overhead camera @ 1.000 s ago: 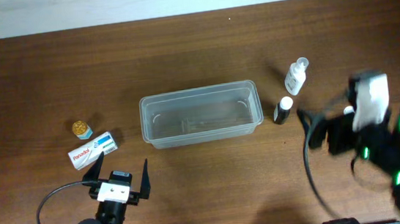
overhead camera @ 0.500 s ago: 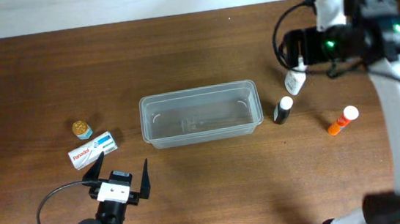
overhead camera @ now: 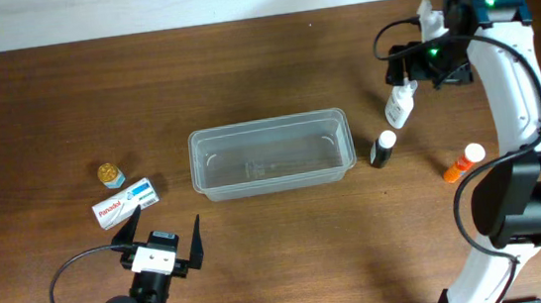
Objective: Pack container
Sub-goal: 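Move the right gripper to the white pump bottle and grasp it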
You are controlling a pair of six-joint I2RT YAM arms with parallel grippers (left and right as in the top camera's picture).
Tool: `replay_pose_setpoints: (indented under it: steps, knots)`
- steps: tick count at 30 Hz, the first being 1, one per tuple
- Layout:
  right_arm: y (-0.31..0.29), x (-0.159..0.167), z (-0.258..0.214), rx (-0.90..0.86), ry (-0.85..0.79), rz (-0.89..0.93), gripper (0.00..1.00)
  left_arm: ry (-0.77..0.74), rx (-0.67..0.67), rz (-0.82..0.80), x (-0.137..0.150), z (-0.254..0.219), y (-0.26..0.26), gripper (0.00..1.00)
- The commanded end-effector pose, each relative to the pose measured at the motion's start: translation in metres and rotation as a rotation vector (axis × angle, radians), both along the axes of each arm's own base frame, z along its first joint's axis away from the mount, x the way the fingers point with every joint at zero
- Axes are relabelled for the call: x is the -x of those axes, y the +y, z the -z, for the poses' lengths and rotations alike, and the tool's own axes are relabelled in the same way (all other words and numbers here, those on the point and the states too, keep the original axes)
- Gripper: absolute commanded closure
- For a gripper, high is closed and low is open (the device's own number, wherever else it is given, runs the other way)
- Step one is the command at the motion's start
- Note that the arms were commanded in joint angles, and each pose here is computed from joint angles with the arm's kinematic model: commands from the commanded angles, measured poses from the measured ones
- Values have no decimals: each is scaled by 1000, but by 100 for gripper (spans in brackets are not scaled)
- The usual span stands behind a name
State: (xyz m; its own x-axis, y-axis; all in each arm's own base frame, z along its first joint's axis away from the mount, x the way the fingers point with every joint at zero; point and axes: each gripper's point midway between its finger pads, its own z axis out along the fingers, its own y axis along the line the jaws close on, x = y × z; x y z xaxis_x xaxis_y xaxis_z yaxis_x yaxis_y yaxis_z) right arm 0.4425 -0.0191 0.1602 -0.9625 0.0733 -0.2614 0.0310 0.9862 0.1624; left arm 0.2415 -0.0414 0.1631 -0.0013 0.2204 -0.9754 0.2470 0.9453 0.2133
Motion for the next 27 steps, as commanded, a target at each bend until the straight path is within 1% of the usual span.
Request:
replay_pose_setpoints:
  steps: [1,9,11,17,20,21,27]
  knots:
    - [6,-6,6,-19,-2,-69,1,-1,-11,-5,0,1,1,1]
    - [2,-5,42,10,87,-95,0,-1,-11,-5,0,2,1,1]
    - [1,-5,50,17,105,-94,7,-1,-11,-5,0,1,1,1]
    - [-3,-6,58,40,117,-105,12,0,-11,-5,0,2,1,1]
    - [-3,-6,59,43,114,-120,16,-1,-11,-5,0,1,1,1]
    - [-3,-6,61,44,115,-123,19,0,-11,-5,0,2,1,1]
    - [0,-2,75,43,130,-138,20,-1,-11,-5,0,2,1,1]
